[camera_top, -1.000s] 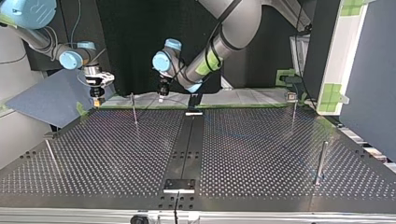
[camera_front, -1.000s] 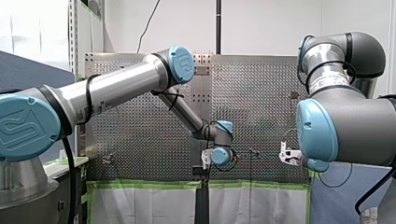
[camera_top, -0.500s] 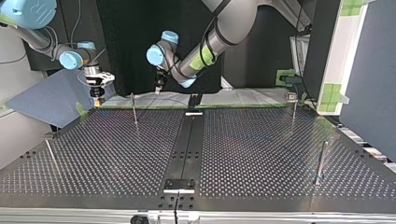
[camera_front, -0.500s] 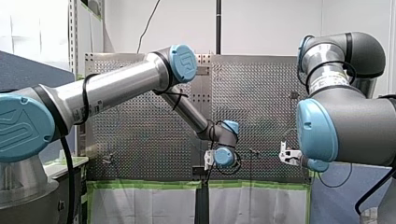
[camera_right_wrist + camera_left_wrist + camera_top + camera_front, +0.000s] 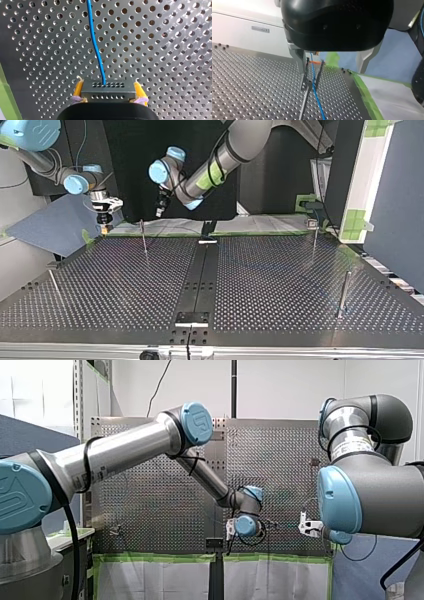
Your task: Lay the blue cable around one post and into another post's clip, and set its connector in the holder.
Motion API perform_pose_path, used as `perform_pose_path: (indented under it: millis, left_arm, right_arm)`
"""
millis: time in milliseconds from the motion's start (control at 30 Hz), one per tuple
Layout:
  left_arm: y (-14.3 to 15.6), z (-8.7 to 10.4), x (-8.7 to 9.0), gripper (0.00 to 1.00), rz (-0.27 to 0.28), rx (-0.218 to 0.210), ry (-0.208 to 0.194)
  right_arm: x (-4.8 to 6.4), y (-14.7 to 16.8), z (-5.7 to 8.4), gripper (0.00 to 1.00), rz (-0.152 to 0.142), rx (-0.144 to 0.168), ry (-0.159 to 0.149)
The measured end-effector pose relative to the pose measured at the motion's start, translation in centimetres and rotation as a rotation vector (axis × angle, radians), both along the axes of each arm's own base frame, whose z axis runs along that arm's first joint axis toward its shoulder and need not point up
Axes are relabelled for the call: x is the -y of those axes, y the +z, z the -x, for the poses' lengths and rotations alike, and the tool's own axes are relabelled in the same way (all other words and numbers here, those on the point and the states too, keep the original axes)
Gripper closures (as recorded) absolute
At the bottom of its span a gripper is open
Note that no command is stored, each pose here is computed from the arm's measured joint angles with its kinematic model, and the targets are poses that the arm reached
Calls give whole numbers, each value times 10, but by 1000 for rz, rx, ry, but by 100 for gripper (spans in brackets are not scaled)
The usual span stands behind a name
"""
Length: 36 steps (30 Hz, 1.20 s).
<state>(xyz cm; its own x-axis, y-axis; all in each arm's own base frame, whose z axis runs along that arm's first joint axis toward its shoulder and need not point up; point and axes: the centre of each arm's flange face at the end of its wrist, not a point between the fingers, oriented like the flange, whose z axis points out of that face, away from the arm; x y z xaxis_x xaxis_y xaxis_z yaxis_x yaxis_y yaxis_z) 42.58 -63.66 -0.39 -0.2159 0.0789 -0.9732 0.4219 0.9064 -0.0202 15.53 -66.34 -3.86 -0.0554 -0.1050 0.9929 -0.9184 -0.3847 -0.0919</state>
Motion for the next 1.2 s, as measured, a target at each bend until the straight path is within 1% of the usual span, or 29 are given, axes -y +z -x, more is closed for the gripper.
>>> perform_pose_path:
  millis: [467, 1200]
  left_arm:
    - [3, 8, 6, 0, 19, -4, -1]
    - [3, 9, 6, 0, 22, -6, -1]
  right_arm:
    - [0, 0, 0, 100, -1, 9, 0]
    - [-1, 0, -3, 100, -2, 11, 4]
